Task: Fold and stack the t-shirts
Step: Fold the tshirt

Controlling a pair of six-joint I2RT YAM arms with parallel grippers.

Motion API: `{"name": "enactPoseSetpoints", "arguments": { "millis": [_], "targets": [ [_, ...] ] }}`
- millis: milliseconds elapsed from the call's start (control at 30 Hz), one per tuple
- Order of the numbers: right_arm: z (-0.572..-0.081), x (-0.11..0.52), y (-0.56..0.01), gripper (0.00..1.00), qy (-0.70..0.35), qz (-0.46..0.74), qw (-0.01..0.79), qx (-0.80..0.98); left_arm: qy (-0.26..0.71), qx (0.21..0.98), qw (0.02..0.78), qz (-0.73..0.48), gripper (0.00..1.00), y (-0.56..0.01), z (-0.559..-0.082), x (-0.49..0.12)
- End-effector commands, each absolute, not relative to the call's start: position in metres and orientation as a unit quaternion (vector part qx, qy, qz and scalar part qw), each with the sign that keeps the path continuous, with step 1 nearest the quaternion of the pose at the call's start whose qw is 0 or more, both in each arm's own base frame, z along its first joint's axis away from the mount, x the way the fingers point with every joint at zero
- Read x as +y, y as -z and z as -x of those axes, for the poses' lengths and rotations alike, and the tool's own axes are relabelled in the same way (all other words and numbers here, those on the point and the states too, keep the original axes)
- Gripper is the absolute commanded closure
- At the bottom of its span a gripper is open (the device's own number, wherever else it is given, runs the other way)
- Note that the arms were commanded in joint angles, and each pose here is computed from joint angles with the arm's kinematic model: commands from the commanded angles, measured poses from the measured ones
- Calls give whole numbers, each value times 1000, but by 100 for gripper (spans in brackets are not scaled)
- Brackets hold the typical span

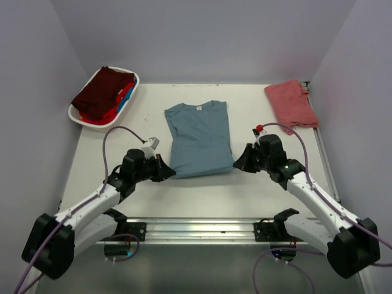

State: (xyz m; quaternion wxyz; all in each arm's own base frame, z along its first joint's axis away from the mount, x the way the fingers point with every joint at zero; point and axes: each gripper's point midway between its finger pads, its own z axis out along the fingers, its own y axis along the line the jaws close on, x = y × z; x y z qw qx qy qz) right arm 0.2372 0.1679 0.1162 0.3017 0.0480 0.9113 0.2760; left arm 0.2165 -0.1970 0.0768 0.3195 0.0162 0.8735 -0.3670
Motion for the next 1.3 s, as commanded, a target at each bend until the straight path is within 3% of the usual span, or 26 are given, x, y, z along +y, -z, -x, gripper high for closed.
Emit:
{"name": "enactPoseSetpoints", "arguments": {
  "millis": [0, 267, 433, 800, 1267],
  "targets": [
    [-209, 160, -146, 100, -272, -16, 302, 914, 356, 882, 308, 6, 100, -99, -192, -189],
    [-175, 155, -202, 100, -299, 1, 337, 893, 392, 859, 329, 6, 100, -163, -166, -201],
    [-195, 149, -203, 100, -267, -7, 368, 890, 358, 845, 397, 12, 100, -187, -186, -187],
    [-323, 158, -172, 100, -164, -25, 428, 888, 285, 813, 507, -15, 100, -179, -297, -204],
    [-422, 160, -168, 100, -119, -62, 453, 881, 283, 810, 514, -18, 100, -157, -417, -212]
  ]
}}
